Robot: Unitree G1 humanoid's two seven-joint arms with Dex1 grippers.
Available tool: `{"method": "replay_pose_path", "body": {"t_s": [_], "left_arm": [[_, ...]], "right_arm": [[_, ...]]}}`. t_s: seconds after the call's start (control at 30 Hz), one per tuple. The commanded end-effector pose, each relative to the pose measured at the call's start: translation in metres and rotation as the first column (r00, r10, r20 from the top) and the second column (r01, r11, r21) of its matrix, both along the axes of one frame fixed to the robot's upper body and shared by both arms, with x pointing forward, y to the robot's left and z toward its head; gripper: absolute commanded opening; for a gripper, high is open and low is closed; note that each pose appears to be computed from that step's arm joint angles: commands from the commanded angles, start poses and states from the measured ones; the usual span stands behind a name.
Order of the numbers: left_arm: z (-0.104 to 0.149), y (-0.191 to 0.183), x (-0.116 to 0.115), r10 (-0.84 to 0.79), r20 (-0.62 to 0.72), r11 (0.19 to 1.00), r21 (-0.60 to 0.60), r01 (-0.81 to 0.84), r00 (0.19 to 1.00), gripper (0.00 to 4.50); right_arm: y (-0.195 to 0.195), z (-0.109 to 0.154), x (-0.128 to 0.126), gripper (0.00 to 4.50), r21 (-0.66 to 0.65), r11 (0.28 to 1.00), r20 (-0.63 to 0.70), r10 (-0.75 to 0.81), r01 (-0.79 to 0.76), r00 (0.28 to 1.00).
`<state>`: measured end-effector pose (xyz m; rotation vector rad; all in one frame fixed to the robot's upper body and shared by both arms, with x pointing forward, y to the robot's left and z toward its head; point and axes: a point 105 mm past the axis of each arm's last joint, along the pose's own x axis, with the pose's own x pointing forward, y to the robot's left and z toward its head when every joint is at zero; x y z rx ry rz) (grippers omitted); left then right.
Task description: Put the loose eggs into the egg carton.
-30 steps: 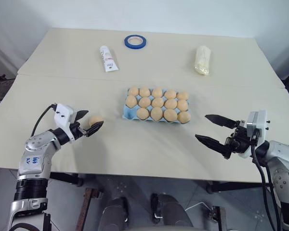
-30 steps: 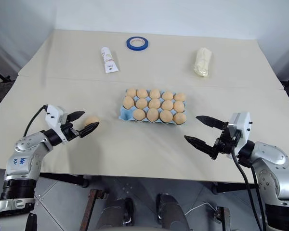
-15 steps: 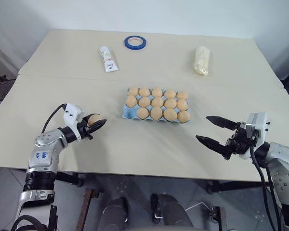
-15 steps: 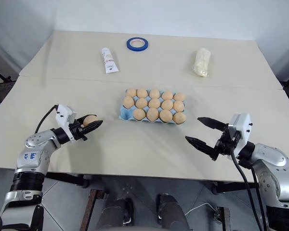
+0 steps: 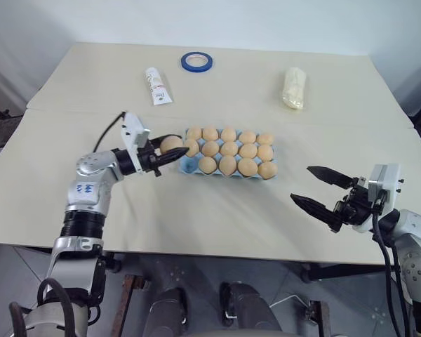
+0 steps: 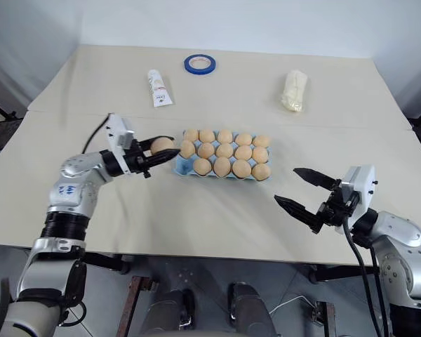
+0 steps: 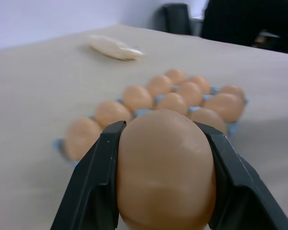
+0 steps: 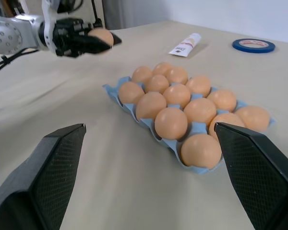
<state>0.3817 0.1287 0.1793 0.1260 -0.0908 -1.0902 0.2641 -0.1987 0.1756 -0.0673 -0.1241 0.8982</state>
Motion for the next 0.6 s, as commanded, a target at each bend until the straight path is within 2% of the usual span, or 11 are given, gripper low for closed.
{"method": "replay_pose_path", "body": {"t_s": [0.03, 0.17, 0.23, 0.47, 0.6], "left_arm": [[0.008, -0.006, 0.006, -0.037, 0.037, 0.999, 0.028, 0.036, 0.999, 1.73], [0.003, -0.007, 0.017, -0.014, 0.017, 0.999, 0.044, 0.013, 1.000, 1.73], [0.002, -0.010, 0.019, -0.015, 0.010, 0.999, 0.040, 0.015, 1.000, 2.44], [0.004, -0.011, 0.019, -0.024, 0.005, 0.999, 0.027, 0.023, 1.000, 4.48], [0.008, -0.010, 0.019, -0.016, 0.022, 1.000, 0.015, 0.016, 1.000, 4.48]], "right_arm": [[0.000, 0.009, -0.006, 4.50, -0.008, 1.000, 0.054, -0.022, 0.022, 0.998], [-0.002, 0.006, -0.010, 4.50, -0.005, 0.999, 0.046, -0.049, 0.049, 0.998], [-0.002, 0.004, -0.012, 4.50, -0.008, 0.998, 0.039, -0.059, 0.059, 0.997], [-0.002, 0.002, -0.013, 4.50, -0.015, 0.998, 0.030, -0.063, 0.063, 0.998], [-0.001, 0.002, -0.009, 4.50, -0.021, 0.999, 0.028, -0.047, 0.047, 0.999]]}}
